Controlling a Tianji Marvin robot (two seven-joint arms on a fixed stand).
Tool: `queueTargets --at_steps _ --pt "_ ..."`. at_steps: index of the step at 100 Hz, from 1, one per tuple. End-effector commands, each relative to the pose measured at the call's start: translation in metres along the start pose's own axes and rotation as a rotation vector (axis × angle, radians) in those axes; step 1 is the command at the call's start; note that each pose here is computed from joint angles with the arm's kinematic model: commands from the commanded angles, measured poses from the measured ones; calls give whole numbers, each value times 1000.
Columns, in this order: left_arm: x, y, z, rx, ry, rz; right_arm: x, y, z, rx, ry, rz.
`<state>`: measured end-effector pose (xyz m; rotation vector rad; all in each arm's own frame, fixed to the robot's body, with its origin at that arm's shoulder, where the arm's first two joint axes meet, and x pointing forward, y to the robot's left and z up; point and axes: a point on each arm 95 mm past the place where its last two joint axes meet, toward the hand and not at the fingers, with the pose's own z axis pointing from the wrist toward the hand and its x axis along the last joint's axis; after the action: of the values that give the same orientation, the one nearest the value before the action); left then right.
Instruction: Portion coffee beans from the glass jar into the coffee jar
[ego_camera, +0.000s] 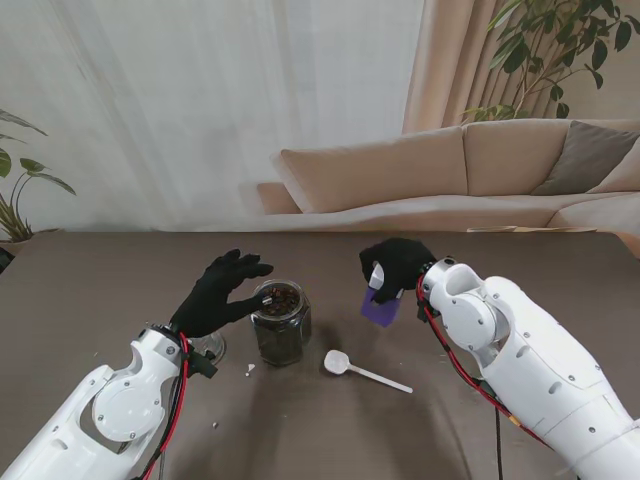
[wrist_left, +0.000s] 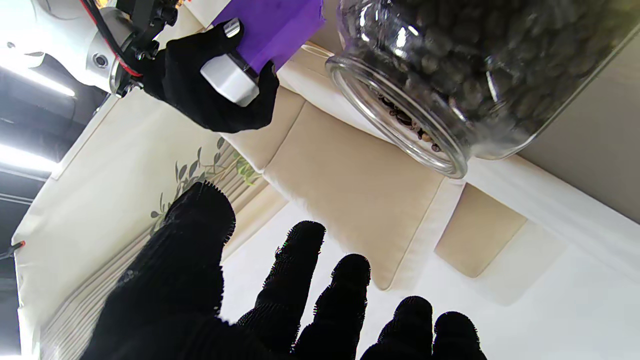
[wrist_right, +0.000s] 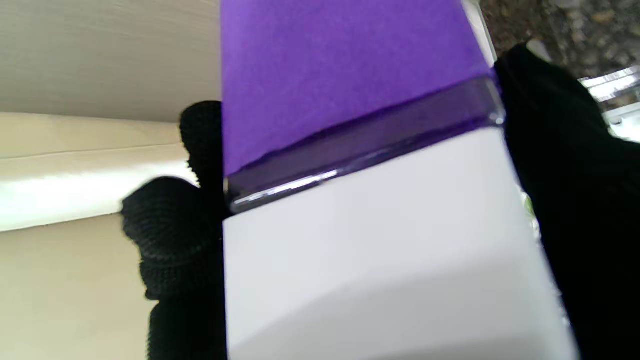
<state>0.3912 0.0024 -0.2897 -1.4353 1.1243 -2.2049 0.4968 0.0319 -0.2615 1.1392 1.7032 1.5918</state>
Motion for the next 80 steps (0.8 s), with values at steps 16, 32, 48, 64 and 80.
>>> queueTargets --at_steps 16,32,48,64,80 --pt "0 6 -5 -18 -20 -7 -6 -32 8 57 -21 -32" --pt "1 7 -7 -14 -24 -9 -8 -44 12 53 -35 -47" --pt "1 7 -7 -12 -27 -11 -10 -52 13 49 -46 -55" --pt "1 7 -7 -12 -26 -12 -12 -56 13 57 -54 -60" --pt "1 8 -7 -14 -27 -16 -15 -62 12 71 -57 -64"
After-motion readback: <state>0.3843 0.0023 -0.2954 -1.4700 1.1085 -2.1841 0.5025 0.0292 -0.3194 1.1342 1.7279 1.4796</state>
